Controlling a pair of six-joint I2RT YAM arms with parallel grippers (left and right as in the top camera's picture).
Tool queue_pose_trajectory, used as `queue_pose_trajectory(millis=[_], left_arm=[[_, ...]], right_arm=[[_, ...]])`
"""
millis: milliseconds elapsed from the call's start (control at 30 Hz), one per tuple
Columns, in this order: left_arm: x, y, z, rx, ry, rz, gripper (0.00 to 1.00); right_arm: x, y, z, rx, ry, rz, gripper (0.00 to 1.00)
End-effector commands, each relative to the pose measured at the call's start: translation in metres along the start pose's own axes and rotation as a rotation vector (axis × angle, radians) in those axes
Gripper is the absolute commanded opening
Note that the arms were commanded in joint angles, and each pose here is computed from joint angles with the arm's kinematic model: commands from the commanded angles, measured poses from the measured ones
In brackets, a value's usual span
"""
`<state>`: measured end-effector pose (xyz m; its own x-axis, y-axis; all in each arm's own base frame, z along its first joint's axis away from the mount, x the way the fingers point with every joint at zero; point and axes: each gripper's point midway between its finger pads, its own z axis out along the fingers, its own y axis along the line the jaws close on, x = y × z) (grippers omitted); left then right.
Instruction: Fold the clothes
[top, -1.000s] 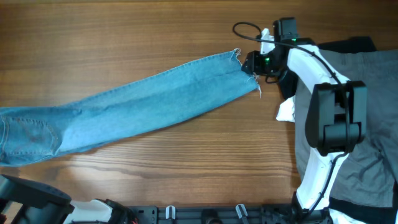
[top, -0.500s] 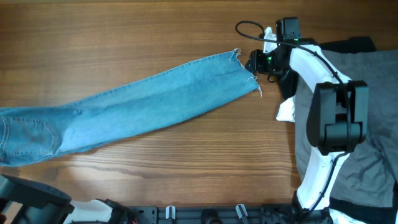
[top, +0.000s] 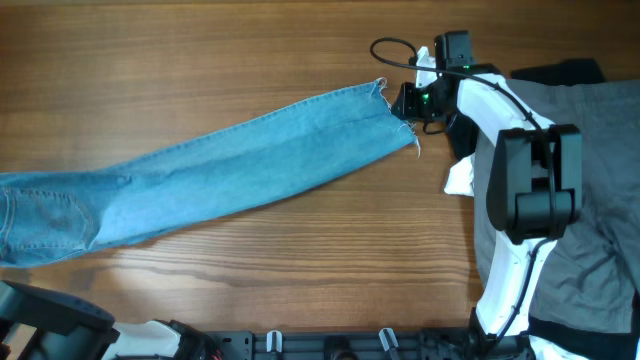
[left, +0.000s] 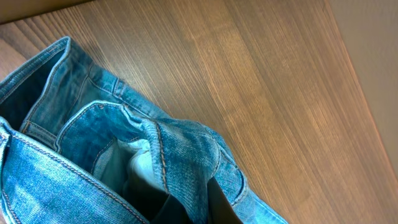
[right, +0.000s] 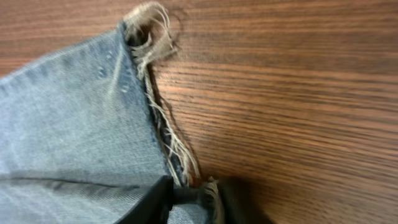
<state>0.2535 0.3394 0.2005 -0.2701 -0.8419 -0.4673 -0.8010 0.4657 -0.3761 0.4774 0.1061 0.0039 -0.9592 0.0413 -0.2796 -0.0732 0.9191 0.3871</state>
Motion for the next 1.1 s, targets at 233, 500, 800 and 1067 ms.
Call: queue_pose_trajectory(millis=[233, 500, 800, 1067], left_arm=[[-0.006, 0.014, -0.018, -0.076, -0.044, -0.003, 0.04], [-0.013, 0.097, -0.069, -0.243, -0.148, -0.329, 0.04], [-0.02, 0.112, -0.073, -0.326, -0.192, -0.318, 0.04], [0.003, 0.143, -0.05, -0.545, -0.064, -0.265, 0.04]], right_arm=[[-0.062, 0.029, -0.103, -0.078, -0.245, -0.032, 0.04], [-0.121, 0.044, -0.236, 0.025, -0.664, -0.055, 0.04], [-0.07, 0.038, -0.257, -0.011, -0.506, -0.026, 0.04], [-0.015, 0.014, -0.229, 0.157, -0.276, 0.053, 0.04]])
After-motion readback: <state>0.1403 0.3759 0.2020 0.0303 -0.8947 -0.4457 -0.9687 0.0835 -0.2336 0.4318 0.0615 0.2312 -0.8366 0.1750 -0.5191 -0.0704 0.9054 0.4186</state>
